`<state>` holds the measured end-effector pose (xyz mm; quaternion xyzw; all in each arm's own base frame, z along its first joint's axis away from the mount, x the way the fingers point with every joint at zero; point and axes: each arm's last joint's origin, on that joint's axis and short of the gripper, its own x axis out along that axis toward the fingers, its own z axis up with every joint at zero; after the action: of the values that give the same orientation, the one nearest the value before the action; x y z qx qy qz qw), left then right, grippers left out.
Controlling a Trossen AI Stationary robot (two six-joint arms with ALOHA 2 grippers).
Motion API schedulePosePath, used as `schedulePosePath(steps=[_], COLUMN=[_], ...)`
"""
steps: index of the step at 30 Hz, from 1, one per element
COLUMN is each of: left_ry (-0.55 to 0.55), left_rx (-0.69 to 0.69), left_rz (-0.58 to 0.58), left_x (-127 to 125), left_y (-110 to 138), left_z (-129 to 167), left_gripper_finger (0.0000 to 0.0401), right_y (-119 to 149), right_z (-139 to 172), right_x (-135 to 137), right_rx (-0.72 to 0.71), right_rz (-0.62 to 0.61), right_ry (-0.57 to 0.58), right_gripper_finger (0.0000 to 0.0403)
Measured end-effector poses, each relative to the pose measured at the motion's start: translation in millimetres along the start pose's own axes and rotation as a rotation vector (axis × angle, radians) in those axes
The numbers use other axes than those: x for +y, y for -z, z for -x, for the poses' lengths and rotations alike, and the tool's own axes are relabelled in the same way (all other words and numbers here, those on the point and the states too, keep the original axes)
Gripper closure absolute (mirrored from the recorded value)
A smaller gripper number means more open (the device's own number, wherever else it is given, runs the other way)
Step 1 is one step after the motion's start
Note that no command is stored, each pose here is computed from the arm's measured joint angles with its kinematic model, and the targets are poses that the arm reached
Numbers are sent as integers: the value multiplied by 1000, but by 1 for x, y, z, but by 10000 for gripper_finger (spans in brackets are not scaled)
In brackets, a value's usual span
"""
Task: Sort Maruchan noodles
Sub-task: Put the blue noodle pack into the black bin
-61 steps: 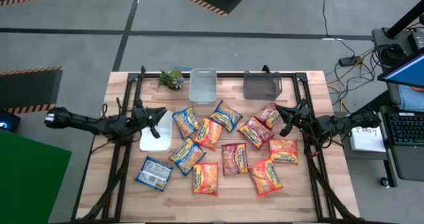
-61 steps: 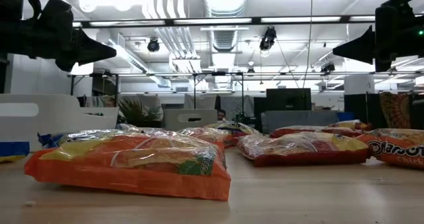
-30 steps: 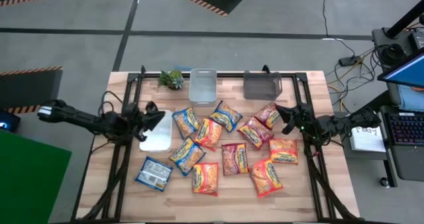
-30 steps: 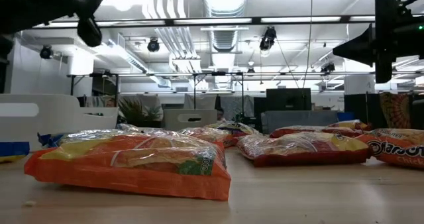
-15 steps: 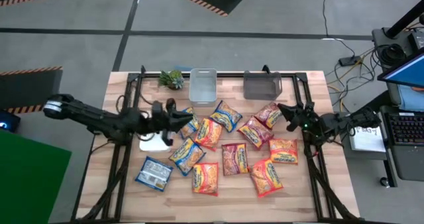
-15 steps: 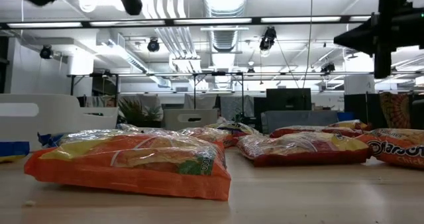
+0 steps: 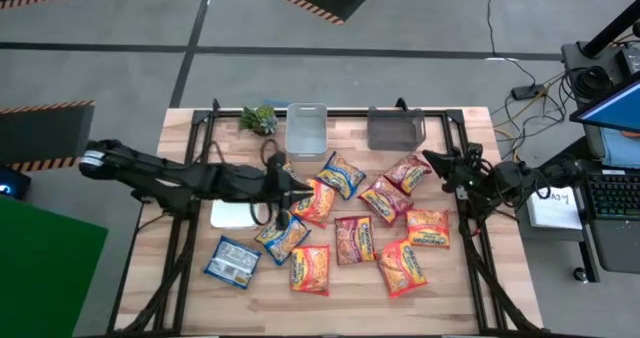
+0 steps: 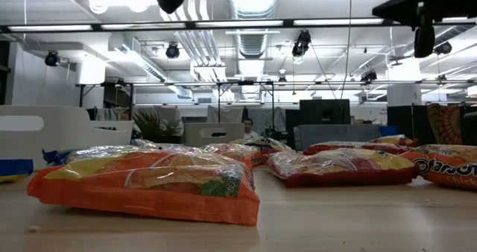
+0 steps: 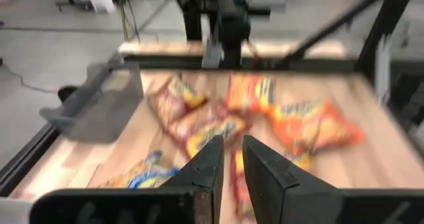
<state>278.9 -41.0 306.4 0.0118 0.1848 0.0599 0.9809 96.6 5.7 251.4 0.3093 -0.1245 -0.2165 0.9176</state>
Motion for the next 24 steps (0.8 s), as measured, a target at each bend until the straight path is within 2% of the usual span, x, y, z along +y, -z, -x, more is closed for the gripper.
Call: schedulePosePath(steps=[5,11,18,24], left_ry=[-3,2,17,-25], left_rx=[104,145,175,152], left_rz=[-99,-211,-364,-465], left_x=[-4,-7,-6,9], left_y=[10,18,25,23], left_z=[-16,-27,-36,-46], left_gripper_finger=[361,361,361,361], right_y=[-3,3,4,18], right_z=[-14,-34,-39,-40], right_x=[18,38,45,37], right_rx=[69,243,479,659], right_rz=[43,79,13,-81], right_ry=[39,162,322,447], right_gripper_finger=[394,394,394,394])
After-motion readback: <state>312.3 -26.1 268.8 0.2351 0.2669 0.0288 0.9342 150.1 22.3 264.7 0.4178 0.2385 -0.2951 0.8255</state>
